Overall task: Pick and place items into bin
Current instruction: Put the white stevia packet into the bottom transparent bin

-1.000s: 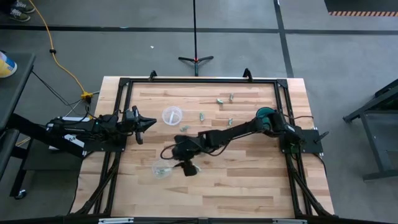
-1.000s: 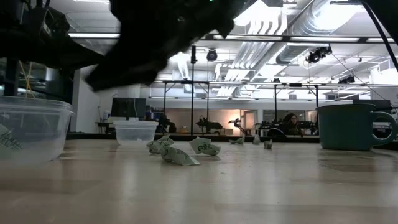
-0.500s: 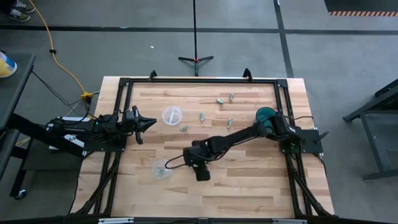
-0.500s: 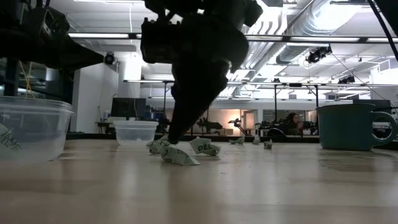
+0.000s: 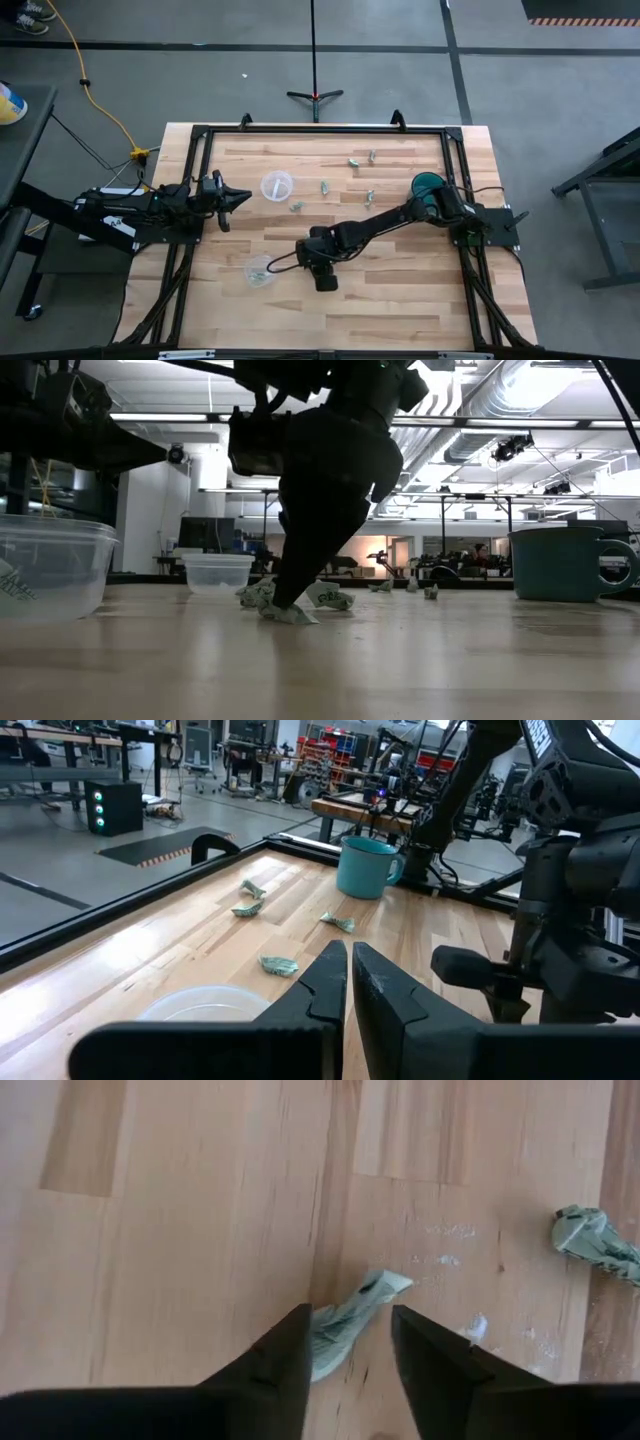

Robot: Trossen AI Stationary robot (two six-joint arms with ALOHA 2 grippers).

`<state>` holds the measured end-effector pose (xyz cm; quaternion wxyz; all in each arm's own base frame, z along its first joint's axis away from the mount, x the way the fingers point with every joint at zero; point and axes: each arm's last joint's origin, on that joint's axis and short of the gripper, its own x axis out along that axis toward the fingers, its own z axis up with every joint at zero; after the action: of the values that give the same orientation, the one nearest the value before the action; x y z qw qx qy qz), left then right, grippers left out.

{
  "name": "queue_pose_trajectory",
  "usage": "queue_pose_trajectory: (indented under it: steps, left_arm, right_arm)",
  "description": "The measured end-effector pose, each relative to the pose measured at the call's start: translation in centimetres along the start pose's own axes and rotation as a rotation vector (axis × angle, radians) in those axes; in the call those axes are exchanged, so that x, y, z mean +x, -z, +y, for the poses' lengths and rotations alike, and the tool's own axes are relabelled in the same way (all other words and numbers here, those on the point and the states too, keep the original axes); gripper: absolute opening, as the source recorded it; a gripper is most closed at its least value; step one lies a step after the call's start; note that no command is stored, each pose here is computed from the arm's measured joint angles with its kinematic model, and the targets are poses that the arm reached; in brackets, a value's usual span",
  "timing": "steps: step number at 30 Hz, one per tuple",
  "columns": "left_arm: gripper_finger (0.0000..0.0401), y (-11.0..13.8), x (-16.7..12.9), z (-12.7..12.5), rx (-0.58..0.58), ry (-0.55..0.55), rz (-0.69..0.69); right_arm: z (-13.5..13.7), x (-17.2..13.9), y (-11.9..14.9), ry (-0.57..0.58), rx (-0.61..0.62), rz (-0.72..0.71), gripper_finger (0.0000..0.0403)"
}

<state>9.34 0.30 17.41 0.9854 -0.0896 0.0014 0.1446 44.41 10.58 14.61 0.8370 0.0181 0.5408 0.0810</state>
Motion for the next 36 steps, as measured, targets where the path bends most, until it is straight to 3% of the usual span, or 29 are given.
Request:
queue_pose_trajectory:
  steps: [7,9,13,16,20,31,34,36]
  left_arm:
    - [0.0056,0.0,0.0,0.0,0.0,0.0,0.0]
    - [0.0056,0.0,0.0,0.0,0.0,0.0,0.0]
    - [0.0056,0.0,0.0,0.0,0.0,0.0,0.0]
    - [0.0056,0.0,0.0,0.0,0.0,0.0,0.0]
    - [0.0056,0.0,0.0,0.0,0.0,0.0,0.0]
    - [0.0056,0.0,0.0,0.0,0.0,0.0,0.0]
    - [0.0056,0.0,0.0,0.0,0.0,0.0,0.0]
    - [0.0056,0.0,0.0,0.0,0.0,0.0,0.0]
  right_arm:
    - [0.0,0.0,0.1,-0.002,-0.01,0.007,0.0018]
    - [0.0,0.0,0.1,-0.001,-0.025,0.011,0.0006]
    - [0.0,0.0,0.1,0.001,-0.037,0.011,0.0009]
    - [0.3,0.0,0.0,0.0,-0.13,-0.006,0.0002]
    - [0.8,-0.4,-0.7,-0.011,-0.255,-0.08,0.0001]
    - [1.1,-2.7,-3.6,0.033,-0.43,-0.261,0.0]
    - [0.5,-3.1,-3.8,0.093,-0.444,-0.254,0.0]
    - [-0.1,-3.5,-4.7,0.104,-0.46,-0.329,0.0]
